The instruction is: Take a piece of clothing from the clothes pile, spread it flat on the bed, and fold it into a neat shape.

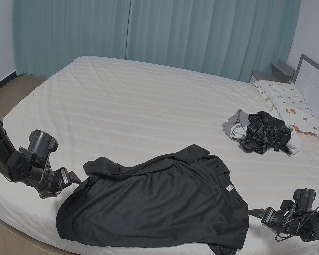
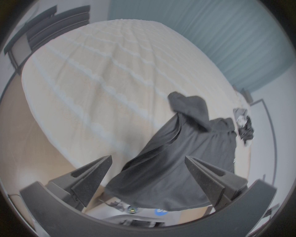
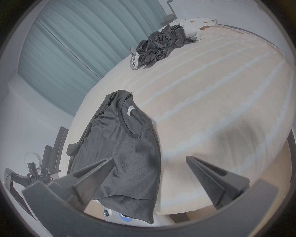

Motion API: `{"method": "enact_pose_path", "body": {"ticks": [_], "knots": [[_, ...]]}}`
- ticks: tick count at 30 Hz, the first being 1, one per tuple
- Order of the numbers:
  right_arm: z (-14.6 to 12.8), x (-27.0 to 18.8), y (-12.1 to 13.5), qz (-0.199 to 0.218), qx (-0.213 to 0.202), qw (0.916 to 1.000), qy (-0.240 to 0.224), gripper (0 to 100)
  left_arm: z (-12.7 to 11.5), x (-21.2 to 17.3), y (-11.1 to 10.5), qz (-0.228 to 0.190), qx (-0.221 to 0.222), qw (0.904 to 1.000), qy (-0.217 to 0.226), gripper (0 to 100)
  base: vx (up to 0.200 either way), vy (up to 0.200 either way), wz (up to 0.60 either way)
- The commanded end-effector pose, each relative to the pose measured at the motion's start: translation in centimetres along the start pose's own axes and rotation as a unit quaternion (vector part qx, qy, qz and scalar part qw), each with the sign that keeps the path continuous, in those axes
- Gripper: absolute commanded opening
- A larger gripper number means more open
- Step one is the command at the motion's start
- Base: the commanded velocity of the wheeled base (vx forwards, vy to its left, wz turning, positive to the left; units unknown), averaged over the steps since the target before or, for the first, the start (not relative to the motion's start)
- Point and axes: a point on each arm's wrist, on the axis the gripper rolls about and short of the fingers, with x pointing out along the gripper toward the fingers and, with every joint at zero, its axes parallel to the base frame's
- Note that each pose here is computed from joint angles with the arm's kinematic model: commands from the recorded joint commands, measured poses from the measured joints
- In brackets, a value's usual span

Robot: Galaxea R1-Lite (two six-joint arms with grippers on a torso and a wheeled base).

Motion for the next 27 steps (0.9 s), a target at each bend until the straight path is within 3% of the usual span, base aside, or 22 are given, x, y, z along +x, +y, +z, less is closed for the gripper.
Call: {"method": "enact_pose_path", "body": {"ticks": [1,8,13,26,27], "knots": [[-0.2,0.2,0.1,0.002,-0.001,1.0,0.005,100,0.5,1.3,-1.1,-0.013,0.001,0.9999,0.0,100,0.2,0.0,0.0],[-0.4,0.2,0.3,0.003,-0.003,1.0,0.008,100,1.2,4.5,-3.3,-0.04,-0.019,0.9988,-0.023,100,0.029,0.0,0.0],[-0.4,0.2,0.3,0.003,-0.003,1.0,0.009,100,2.0,6.4,-4.2,-0.024,-0.018,0.998,-0.056,100,0.0,0.0,0.0],[-0.4,0.2,0.3,0.003,-0.003,1.0,0.008,100,1.7,8.2,-4.0,-0.005,-0.009,0.9984,-0.056,100,0.0,0.0,0.0],[-0.4,0.2,0.3,0.002,-0.003,1.0,0.009,100,1.8,8.3,-4.1,-0.006,-0.009,0.9984,-0.056,0,0.0,0.0,0.0]]}}
